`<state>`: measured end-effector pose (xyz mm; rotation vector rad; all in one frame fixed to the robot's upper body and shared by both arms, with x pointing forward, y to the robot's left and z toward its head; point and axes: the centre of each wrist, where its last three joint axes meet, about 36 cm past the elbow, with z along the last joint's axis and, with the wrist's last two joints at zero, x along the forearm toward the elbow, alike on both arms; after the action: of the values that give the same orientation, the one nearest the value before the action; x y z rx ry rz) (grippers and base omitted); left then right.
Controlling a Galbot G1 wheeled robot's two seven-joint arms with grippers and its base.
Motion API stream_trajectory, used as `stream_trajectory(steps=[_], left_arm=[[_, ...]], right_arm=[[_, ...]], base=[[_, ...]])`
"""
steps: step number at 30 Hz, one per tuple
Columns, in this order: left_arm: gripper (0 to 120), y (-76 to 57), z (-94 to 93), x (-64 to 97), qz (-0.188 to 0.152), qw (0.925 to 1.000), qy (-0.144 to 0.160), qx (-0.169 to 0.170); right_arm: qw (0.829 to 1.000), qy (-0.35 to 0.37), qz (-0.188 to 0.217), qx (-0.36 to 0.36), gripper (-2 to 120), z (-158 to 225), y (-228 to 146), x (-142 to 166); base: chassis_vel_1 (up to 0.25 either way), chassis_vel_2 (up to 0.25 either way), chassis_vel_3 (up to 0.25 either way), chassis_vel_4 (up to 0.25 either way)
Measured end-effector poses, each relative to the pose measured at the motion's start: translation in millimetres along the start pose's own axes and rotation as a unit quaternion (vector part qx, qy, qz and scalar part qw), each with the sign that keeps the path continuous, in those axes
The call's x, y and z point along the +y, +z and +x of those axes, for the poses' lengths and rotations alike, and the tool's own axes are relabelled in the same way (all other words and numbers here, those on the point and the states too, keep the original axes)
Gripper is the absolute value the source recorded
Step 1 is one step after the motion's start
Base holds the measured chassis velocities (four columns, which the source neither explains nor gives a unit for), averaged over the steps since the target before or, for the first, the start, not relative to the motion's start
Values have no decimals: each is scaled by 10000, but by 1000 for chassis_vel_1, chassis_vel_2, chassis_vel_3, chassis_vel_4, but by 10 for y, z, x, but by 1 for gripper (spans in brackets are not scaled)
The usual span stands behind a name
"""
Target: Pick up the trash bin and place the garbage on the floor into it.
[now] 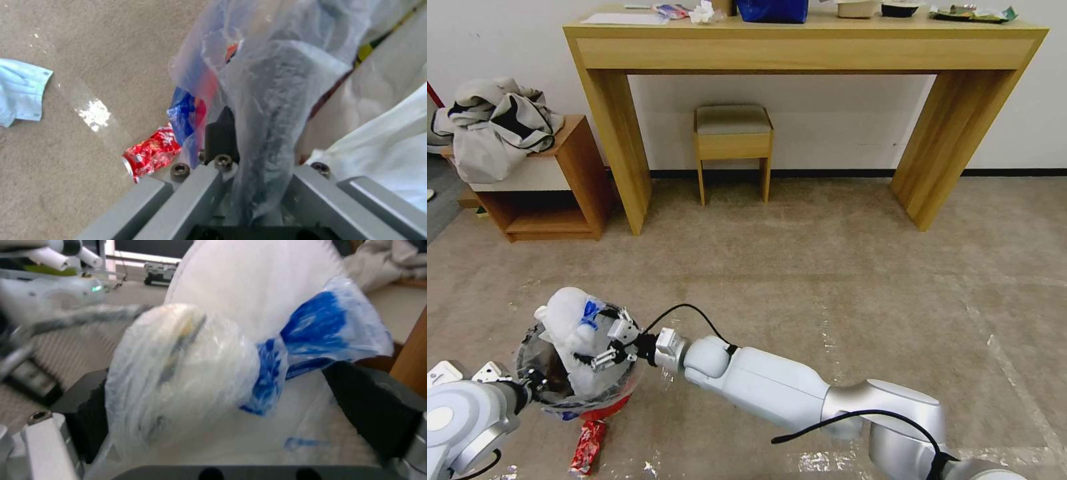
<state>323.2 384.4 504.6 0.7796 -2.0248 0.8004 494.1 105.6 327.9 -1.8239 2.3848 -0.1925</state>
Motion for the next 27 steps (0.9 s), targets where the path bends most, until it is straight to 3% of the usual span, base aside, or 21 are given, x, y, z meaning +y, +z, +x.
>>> stream_trajectory(steps=[6, 27], left_arm=[[0, 13, -14, 6, -17, 10000, -18, 20], [0, 7, -72, 11, -31, 10000, -70, 45]], right_arm=[[9995, 104, 298, -62, 100, -12, -35, -217], [9995, -72, 244, -197, 100, 87, -73, -209]], base=[[0, 0, 0, 0], [0, 0, 0, 0]])
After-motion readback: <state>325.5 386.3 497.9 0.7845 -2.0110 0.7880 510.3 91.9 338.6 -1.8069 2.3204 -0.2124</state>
